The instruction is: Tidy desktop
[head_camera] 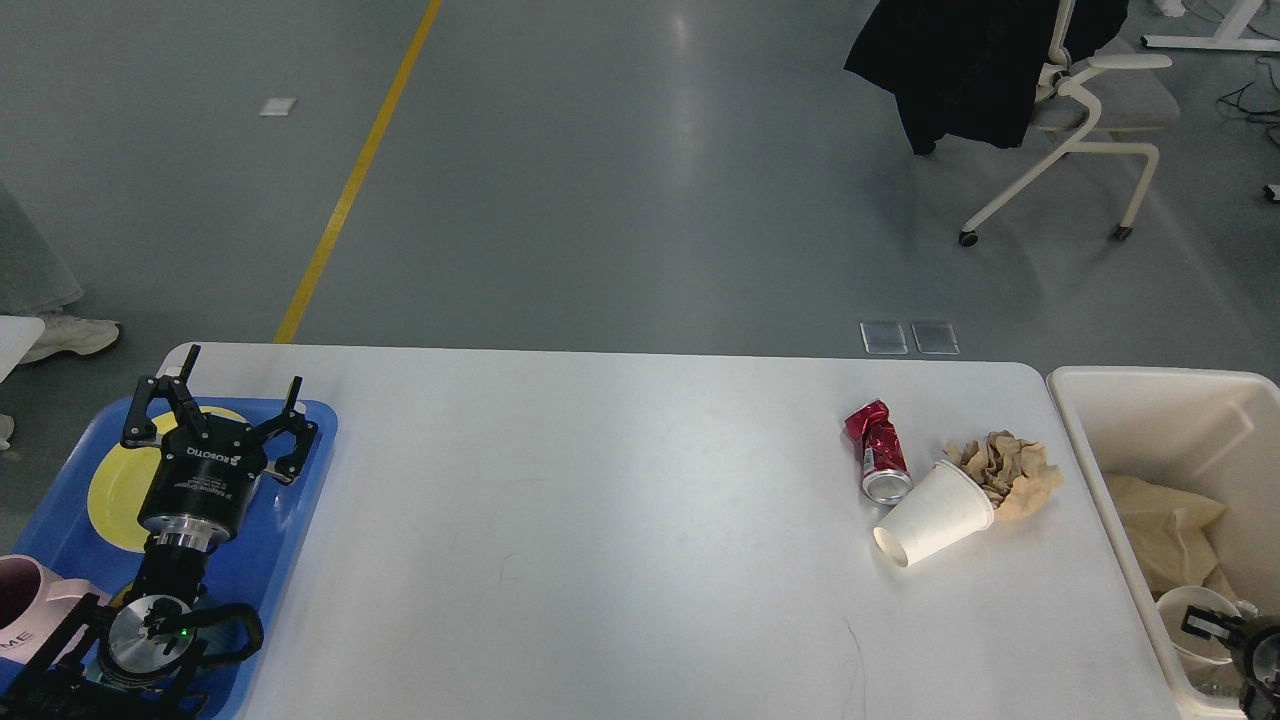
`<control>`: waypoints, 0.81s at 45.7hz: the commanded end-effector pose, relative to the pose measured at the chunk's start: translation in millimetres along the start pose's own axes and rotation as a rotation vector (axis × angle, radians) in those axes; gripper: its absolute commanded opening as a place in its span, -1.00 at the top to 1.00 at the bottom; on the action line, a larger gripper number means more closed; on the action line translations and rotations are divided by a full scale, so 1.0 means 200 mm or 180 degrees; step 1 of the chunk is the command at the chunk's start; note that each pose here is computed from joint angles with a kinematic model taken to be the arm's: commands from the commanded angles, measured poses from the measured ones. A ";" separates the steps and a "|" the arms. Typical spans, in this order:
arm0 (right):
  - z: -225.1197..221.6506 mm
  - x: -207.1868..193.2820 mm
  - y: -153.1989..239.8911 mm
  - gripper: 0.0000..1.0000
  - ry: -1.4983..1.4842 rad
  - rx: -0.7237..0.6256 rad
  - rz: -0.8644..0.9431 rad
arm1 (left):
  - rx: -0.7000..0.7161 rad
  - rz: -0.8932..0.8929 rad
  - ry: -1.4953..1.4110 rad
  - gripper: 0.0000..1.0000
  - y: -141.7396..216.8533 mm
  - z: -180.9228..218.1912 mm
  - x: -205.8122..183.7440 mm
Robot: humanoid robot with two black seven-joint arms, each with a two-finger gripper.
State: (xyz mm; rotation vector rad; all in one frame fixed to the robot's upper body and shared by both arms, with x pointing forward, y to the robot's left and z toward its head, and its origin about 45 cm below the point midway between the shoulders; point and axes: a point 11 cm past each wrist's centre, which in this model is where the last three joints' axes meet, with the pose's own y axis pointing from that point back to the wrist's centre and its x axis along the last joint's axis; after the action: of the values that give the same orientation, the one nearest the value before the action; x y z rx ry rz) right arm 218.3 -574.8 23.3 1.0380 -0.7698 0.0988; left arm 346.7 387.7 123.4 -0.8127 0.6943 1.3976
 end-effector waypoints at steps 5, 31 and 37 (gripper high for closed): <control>0.00 0.01 0.00 -1.00 0.0004 -0.0004 0.0038 | -0.0002 -0.0001 0.0002 -0.93 0.00 0.00 0.00; 0.03 0.72 0.31 -1.00 0.0212 -0.0049 -0.0631 | 0.0006 -0.0002 -0.0002 -0.93 0.00 0.00 0.00; -0.06 0.97 0.55 -1.00 0.0412 0.0040 -0.0869 | 0.0007 -0.0002 0.0003 -0.93 0.00 0.00 0.00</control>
State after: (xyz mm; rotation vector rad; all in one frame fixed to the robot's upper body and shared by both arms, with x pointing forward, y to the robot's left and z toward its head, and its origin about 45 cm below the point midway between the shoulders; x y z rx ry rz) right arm 303.6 -582.3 169.8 1.0928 -0.5932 -0.0402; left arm 346.8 387.5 123.3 -0.8108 0.6948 1.3973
